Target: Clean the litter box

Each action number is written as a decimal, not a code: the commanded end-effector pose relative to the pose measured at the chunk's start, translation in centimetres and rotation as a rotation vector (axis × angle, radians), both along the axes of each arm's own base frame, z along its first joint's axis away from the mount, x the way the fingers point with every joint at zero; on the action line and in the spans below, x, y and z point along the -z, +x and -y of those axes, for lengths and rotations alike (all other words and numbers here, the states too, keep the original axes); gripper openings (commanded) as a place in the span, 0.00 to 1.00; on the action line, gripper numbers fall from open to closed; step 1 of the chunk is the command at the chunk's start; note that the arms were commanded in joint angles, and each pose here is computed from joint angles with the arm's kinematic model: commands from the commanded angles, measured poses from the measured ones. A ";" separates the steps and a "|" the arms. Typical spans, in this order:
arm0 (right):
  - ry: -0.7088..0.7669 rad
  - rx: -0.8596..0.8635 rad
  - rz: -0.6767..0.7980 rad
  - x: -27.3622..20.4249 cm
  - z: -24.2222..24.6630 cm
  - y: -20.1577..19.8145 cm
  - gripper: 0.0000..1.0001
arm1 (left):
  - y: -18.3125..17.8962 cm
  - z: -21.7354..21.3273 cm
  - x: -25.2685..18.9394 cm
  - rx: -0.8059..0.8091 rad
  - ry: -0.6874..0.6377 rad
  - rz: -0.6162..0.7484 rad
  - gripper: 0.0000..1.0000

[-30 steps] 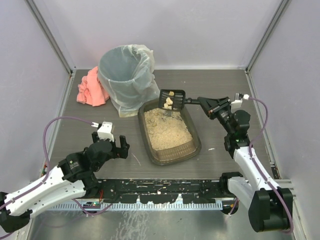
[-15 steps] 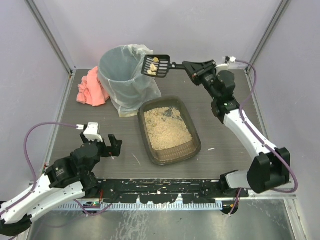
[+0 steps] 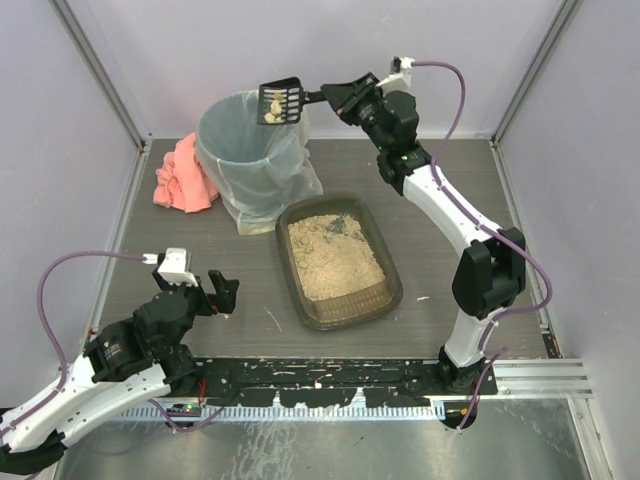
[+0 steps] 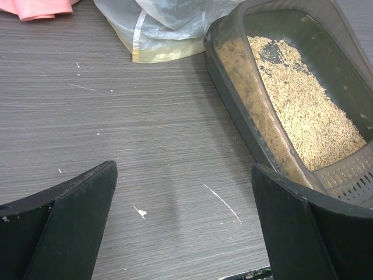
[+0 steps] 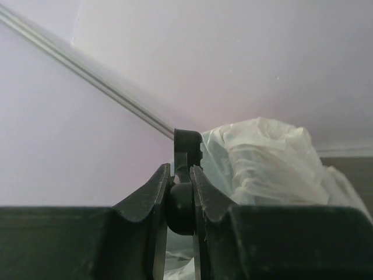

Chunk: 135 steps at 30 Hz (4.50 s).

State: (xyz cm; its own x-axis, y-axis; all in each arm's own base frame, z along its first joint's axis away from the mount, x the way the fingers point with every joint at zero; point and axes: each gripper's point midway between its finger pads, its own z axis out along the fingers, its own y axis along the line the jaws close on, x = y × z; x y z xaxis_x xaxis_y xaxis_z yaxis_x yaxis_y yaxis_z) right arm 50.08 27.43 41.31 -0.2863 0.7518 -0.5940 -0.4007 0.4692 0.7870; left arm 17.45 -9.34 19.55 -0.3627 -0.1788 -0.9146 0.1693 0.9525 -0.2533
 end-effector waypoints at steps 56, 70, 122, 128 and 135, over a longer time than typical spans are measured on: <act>-0.765 0.297 0.501 -7.1 3.6 -17.9 0.01 | 1.8 4.3 0.7 0.047 0.026 -0.057 0.98; -0.711 0.235 0.091 6.6 10.0 -23.1 0.01 | 6.9 13.5 0.7 0.067 0.044 -0.142 0.96; -0.920 0.331 -0.270 17.1 7.7 -13.7 0.01 | 8.4 17.2 7.5 0.228 0.154 -0.285 0.45; -0.929 0.249 -0.325 17.5 6.8 -14.3 0.01 | 7.7 17.2 7.9 0.260 0.150 -0.293 0.40; -0.869 0.166 -0.361 16.1 7.0 -17.0 0.01 | 7.3 17.3 8.5 0.280 0.150 -0.307 0.38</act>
State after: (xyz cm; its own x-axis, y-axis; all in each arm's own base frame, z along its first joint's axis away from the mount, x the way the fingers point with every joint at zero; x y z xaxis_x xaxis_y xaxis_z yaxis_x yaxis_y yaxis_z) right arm 34.55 20.35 21.16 -0.5139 0.0432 -0.8568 -0.0560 0.9949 0.0837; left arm 24.84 -25.15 9.74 -0.6552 0.1230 -0.7453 0.3223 0.9379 -0.1286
